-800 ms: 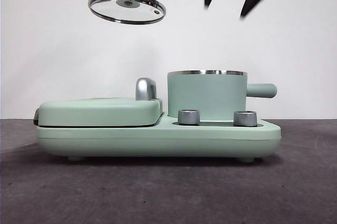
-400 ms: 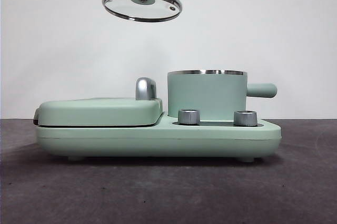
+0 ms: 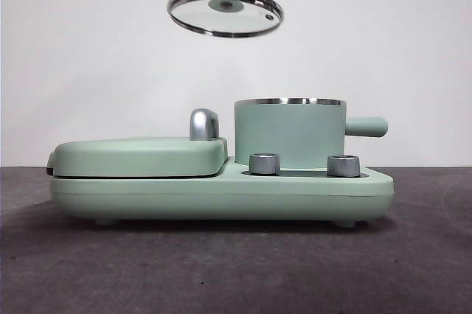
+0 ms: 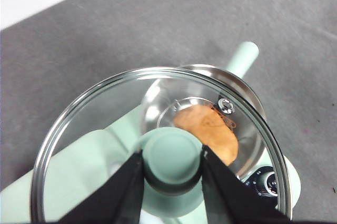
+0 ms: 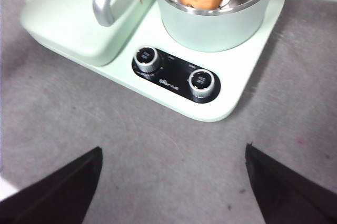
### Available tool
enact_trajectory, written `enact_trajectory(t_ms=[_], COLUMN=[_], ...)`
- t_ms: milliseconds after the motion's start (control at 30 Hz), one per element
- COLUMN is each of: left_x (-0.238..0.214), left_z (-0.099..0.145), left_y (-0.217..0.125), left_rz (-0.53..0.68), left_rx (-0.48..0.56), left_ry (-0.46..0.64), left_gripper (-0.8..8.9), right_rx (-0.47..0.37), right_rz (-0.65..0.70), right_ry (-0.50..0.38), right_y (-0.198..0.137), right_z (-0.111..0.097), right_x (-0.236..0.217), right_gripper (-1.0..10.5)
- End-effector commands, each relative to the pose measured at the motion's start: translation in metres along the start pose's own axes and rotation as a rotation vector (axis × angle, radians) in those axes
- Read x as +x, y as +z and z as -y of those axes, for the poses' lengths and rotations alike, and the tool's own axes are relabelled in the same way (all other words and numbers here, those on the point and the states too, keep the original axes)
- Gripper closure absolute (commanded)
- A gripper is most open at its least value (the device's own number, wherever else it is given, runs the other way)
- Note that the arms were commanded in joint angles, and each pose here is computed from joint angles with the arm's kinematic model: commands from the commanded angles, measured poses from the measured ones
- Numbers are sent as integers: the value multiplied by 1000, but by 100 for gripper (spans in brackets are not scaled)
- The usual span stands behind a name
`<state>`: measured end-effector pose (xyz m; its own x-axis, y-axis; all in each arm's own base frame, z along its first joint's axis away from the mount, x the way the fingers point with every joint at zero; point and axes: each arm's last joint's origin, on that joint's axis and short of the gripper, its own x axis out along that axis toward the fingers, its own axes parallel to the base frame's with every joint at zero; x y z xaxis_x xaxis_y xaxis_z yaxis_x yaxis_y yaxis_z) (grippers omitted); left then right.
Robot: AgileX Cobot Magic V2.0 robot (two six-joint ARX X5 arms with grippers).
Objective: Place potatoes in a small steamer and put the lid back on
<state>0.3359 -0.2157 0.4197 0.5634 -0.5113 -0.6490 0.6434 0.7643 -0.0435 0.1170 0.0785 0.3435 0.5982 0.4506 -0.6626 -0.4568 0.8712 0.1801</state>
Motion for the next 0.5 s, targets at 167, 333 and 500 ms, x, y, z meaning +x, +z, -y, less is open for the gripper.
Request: enact_trajectory(t_ms=[167, 333, 500], left_x=[14, 32, 45], left_z=[24, 37, 43], left_y=[2, -3, -6], left_rz=[62, 82, 104], left_rx=[58, 89, 104], left_ry=[-52, -77, -88], left_gripper=[797, 797, 797], right_rx=[63, 84, 84], right_rz=[100, 136, 175], right_ry=[35, 32, 24], right_y=[-30, -40, -42], right_z=[2, 5, 6], right_x=[2, -1, -9], right_gripper=[528, 528, 528])
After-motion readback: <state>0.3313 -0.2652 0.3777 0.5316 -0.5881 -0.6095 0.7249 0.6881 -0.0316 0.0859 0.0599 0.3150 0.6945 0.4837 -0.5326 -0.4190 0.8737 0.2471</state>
